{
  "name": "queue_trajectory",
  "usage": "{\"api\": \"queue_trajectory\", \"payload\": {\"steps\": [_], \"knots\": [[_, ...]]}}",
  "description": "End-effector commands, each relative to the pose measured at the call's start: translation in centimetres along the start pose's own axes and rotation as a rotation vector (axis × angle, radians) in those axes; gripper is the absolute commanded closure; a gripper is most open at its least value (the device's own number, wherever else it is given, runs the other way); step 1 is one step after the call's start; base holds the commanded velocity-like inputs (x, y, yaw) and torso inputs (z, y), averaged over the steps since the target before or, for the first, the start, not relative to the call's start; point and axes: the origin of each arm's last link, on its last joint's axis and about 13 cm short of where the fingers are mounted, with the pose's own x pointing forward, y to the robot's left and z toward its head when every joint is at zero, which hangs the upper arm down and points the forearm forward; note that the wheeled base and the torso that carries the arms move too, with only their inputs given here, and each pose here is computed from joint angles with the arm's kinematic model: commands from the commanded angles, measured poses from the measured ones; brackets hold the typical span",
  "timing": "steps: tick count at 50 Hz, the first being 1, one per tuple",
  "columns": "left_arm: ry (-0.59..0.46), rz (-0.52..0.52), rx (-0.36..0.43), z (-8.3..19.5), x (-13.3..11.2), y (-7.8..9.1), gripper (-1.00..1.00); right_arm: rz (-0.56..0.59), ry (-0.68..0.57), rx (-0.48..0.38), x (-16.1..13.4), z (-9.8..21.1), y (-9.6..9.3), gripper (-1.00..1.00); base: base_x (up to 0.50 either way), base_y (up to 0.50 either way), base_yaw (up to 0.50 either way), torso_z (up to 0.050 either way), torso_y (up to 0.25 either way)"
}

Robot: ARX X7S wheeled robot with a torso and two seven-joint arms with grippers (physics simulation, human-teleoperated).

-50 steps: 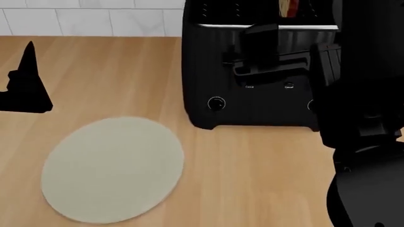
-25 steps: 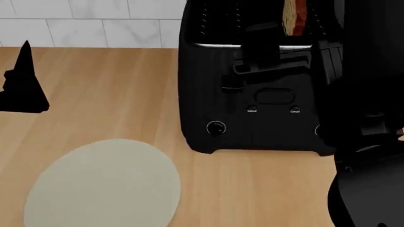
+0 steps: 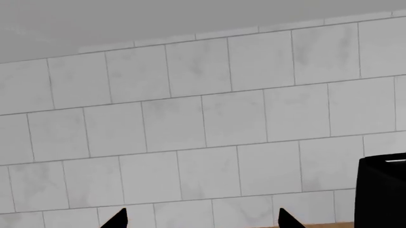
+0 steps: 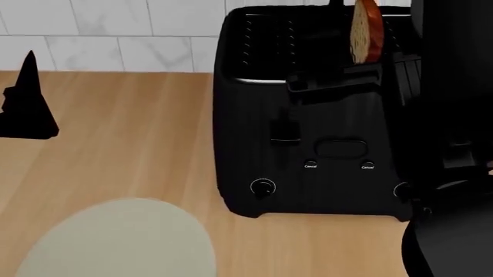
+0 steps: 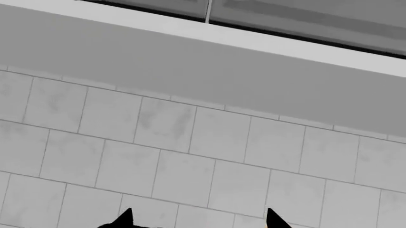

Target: Place the toasted item on a plate.

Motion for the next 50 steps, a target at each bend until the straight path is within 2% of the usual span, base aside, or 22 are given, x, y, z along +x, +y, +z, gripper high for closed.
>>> {"api": "queue_trajectory", "payload": {"steps": [1, 15, 19, 25, 26, 31, 35, 42, 44, 46, 50], "knots": [[-0.001, 0.002, 0.001, 0.0, -0.1, 0.1, -1.0, -0.002, 0.0, -0.001, -0.1, 0.1, 0.0, -1.0, 0.16, 0.0, 0.0, 0.0, 0.0], [-0.003, 0.003, 0.002, 0.0, -0.1, 0.0, -1.0, 0.009, 0.014, -0.02, 0.0, 0.2, 0.0, -1.0, 0.16, 0.0, 0.0, 0.0, 0.0], [-0.002, 0.003, -0.001, -0.1, 0.0, -0.2, -1.0, 0.004, 0.045, -0.055, 0.0, 0.3, 0.0, -1.0, 0.02, 0.0, 0.0, 0.0, 0.0], [-0.001, 0.008, -0.003, -0.3, -0.1, -0.1, -1.0, -0.034, 0.098, -0.037, 0.4, 0.9, -0.3, -1.0, 0.0, 0.0, 0.0, 0.0, 0.0], [-0.003, 0.008, -0.003, -0.2, -0.1, 0.0, -1.0, -0.034, 0.115, -0.063, 0.5, 0.9, -0.3, -1.0, 0.0, 0.0, 0.0, 0.0, 0.0], [0.003, 0.005, -0.003, -0.4, -0.3, -0.1, -1.0, -0.082, 0.181, -0.049, 0.8, 0.8, -0.4, -1.0, 0.0, 0.0, 0.0, 0.0, 0.0], [0.003, 0.009, -0.008, -0.4, -0.4, 0.0, -1.0, -0.118, 0.228, 0.018, 1.2, 0.9, -0.8, -1.0, 0.0, 0.0, 0.0, 0.0, 0.0], [0.005, 0.01, -0.006, -0.5, -0.6, 0.1, -1.0, -0.114, 0.294, 0.04, 2.3, 1.2, -0.9, -1.0, 0.0, 0.0, 0.0, 0.0, 0.0], [0.007, 0.009, -0.004, -0.6, -0.6, 0.1, -1.0, -0.11, 0.311, 0.059, 2.6, 1.3, -0.9, -1.0, 0.0, 0.0, 0.0, 0.0, 0.0], [0.01, 0.01, -0.006, -0.7, -0.7, 0.0, -1.0, -0.081, 0.322, 0.118, 2.9, 1.4, -0.7, -1.0, 0.0, 0.0, 0.0, 0.0, 0.0], [0.009, 0.015, -0.005, -0.7, -0.8, 0.2, -1.0, -0.077, 0.343, 0.141, 3.2, 1.3, -0.8, -1.0, 0.0, 0.0, 0.0, 0.0, 0.0]]}}
